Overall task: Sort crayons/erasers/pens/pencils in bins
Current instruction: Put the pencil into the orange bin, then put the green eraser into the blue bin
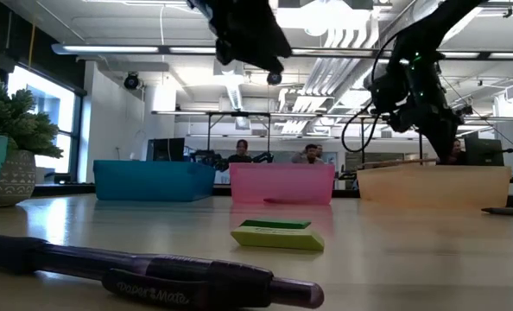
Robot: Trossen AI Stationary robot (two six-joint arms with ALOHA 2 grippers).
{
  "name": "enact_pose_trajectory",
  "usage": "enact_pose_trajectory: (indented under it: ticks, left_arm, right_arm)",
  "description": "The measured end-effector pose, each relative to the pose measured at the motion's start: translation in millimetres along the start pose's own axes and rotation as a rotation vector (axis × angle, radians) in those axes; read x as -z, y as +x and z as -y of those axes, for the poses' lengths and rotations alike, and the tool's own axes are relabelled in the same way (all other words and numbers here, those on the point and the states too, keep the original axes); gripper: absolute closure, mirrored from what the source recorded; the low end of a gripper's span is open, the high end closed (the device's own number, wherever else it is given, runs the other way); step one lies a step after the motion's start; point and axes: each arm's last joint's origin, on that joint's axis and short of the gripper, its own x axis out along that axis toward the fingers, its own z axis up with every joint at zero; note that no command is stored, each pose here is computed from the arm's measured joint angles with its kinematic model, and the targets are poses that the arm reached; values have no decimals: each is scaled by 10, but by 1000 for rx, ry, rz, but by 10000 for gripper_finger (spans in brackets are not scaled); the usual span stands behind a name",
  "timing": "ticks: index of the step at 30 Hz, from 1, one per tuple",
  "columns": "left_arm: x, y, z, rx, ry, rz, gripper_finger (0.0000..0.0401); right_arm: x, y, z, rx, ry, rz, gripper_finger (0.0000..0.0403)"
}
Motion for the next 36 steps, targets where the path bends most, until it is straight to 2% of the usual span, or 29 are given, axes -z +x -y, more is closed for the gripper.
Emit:
enact_pose_trajectory:
  ticks: [9,18,21,30,36]
  left_arm:
    - [173,273,129,40,20,-144,194]
    - [264,314,200,65,34,-212,194]
    - [271,309,229,104,35,-221,194]
    - [374,394,410,214,56,-276,194]
    - [479,438,574,237,85,-316,194]
  right_arm:
    - [-103,169,-8,-19,-23,-104,393]
    - [-171,275,-5,-22,-29,-150,386]
    - [-182,277,-3,-17,-48,-137,367]
    - [-185,277,-3,-16,-41,-135,270]
    - [-106,165,-7,-9,22,-93,256]
